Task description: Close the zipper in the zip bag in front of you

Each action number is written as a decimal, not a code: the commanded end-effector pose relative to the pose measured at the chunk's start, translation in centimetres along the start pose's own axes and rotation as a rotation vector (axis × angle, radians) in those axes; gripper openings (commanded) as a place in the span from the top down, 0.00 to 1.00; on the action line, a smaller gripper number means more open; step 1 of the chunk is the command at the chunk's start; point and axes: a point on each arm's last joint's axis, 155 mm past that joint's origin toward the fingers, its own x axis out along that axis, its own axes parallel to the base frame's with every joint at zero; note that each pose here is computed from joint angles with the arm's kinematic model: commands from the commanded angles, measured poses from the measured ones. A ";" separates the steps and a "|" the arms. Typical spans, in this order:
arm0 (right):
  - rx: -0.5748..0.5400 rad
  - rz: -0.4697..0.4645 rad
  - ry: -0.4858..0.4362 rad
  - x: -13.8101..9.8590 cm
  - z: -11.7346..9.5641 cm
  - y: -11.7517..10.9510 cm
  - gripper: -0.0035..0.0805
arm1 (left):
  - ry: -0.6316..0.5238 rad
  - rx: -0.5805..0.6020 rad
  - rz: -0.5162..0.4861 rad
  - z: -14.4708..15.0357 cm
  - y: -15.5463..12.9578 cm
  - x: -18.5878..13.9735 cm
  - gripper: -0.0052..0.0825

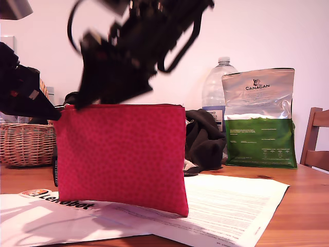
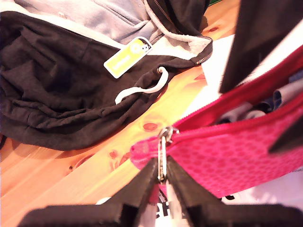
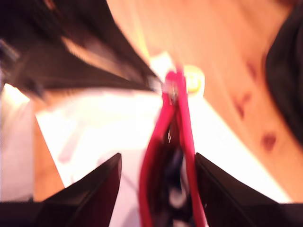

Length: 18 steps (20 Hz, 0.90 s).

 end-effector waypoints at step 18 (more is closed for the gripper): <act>0.005 -0.067 0.063 0.0 -1.7 -2.0 0.97 | -0.065 -0.002 0.001 2.3 0.3 -0.3 0.97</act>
